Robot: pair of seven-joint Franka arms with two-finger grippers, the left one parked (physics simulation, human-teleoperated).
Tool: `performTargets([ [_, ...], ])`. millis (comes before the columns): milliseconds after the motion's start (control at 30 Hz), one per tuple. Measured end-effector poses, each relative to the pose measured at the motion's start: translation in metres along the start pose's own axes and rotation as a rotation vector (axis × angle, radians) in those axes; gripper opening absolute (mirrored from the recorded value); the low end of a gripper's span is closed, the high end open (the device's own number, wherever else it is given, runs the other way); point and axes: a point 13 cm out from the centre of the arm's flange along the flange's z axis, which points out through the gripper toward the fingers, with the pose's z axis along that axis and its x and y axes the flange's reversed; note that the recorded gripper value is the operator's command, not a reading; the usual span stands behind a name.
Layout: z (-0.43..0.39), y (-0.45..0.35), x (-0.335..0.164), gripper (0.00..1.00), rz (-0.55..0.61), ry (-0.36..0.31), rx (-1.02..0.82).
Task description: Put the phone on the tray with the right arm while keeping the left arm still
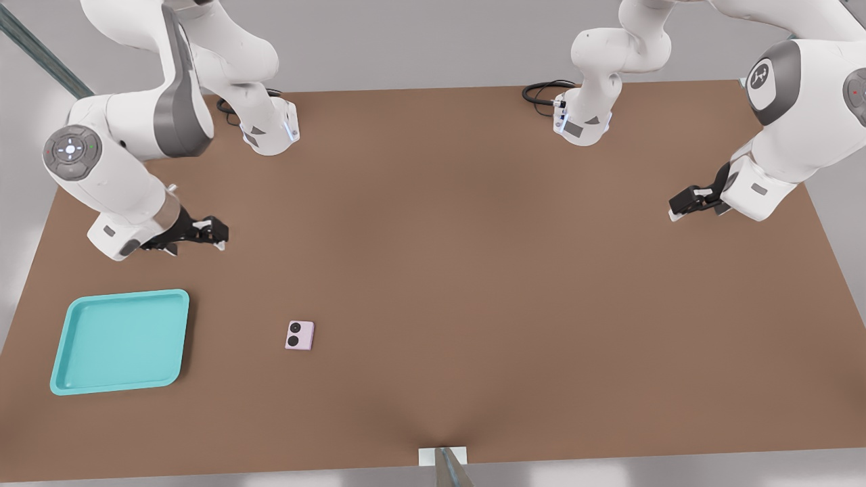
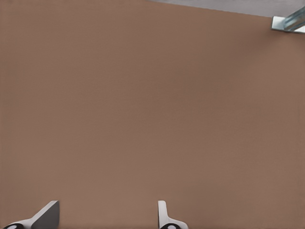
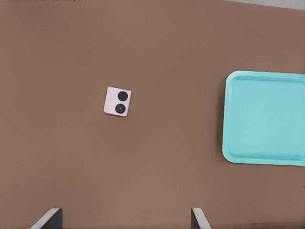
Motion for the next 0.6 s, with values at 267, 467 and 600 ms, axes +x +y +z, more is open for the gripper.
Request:
performTargets([
  [267,0.056,0.031,-0.040,1.00,-0.027,0.039,-0.009],
  [467,0.185,0.061,-0.085,1.00,-0.016,0.082,-0.024],
  [600,0.236,0.088,-0.103,1.00,0.012,0.055,-0.030],
])
